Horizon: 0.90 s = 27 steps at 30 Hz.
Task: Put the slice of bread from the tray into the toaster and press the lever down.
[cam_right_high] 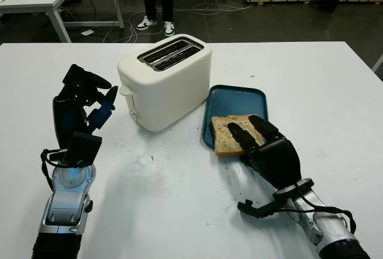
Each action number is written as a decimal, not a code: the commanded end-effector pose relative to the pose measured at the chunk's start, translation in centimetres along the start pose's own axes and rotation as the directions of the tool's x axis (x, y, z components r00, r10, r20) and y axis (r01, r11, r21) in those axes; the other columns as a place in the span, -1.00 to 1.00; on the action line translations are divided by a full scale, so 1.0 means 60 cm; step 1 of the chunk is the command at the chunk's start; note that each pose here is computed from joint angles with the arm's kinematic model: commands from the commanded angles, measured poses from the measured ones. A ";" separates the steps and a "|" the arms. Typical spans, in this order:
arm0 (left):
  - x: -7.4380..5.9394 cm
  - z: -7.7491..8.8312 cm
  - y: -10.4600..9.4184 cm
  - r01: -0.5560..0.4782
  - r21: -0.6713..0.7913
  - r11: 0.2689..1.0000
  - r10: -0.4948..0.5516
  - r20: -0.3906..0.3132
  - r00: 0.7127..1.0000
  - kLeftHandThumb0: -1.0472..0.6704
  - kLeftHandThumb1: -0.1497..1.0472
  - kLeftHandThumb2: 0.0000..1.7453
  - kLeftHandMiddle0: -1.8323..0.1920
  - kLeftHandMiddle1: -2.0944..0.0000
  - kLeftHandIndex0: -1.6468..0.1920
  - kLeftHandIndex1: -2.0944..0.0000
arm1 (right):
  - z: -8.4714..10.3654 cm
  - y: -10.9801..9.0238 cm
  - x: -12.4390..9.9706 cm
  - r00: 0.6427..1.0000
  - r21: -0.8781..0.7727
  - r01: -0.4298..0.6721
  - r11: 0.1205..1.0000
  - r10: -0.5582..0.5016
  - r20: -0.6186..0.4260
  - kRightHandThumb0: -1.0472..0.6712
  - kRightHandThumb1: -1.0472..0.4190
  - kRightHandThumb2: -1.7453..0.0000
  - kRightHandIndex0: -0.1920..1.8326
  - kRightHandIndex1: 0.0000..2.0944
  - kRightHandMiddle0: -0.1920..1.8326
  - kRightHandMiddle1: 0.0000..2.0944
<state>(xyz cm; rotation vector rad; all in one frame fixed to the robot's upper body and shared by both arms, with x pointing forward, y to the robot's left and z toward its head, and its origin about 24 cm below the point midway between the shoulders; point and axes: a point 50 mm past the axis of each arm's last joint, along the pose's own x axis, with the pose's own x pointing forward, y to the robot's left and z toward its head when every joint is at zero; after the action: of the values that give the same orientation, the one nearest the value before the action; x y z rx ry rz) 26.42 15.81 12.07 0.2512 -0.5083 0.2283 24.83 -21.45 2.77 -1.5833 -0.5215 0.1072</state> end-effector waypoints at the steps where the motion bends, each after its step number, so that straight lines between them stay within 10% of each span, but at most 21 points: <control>1: 0.002 0.005 0.001 -0.008 0.001 1.000 0.008 0.024 1.000 -0.16 0.79 -0.72 0.04 -0.67 0.37 -0.67 | 0.005 0.010 -0.004 0.999 0.003 -0.041 0.999 0.041 0.014 -0.24 -0.64 1.00 -0.24 -0.94 -0.29 -0.96; 5: 0.003 0.006 0.003 -0.023 0.008 1.000 0.023 0.020 1.000 -0.18 0.79 -0.73 0.04 -0.67 0.37 -0.67 | 0.015 0.013 0.002 0.999 -0.032 -0.026 0.999 0.027 0.039 -0.23 -0.65 1.00 0.03 -0.84 -0.12 -0.92; 8: 0.003 0.007 0.004 -0.018 -0.007 1.000 0.018 0.023 1.000 -0.16 0.79 -0.72 0.05 -0.67 0.38 -0.67 | 0.021 0.016 0.003 0.998 -0.058 -0.034 0.998 0.036 0.042 -0.23 -0.75 0.99 -0.11 0.26 0.24 -0.85; 10: 0.003 0.007 0.004 -0.017 -0.007 1.000 0.017 0.028 0.999 -0.16 0.79 -0.72 0.05 -0.67 0.38 -0.67 | 0.023 0.017 0.004 0.997 -0.079 -0.046 0.996 0.050 0.052 -0.26 -0.81 0.94 -0.12 0.58 0.09 -0.21; 13: 0.003 0.007 0.004 -0.017 -0.005 1.000 0.017 0.031 0.999 -0.15 0.79 -0.72 0.05 -0.67 0.38 -0.67 | 0.024 0.017 0.005 0.995 -0.110 -0.069 0.992 0.077 0.071 -0.31 -0.82 0.85 -0.09 0.66 -0.04 0.18; 18: 0.002 0.008 0.003 -0.022 -0.002 1.000 0.023 0.027 0.999 -0.17 0.79 -0.72 0.05 -0.67 0.38 -0.67 | 0.026 0.011 0.006 0.987 -0.124 -0.137 0.983 0.146 0.061 -0.37 -0.83 0.71 -0.06 0.64 0.06 -0.02; 27: 0.003 0.010 0.002 -0.012 -0.001 1.000 0.012 0.025 1.000 -0.15 0.79 -0.72 0.06 -0.67 0.39 -0.67 | 0.031 -0.018 0.011 0.994 -0.098 -0.062 0.993 0.070 0.084 -0.32 -0.83 0.82 -0.02 0.67 -0.11 0.41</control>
<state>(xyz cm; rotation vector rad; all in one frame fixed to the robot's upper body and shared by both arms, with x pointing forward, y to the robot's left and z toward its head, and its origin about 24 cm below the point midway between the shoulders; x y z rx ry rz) 26.29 15.81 12.45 0.2493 -0.5270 0.2395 24.83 -19.29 3.84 -1.7037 -0.5440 0.1805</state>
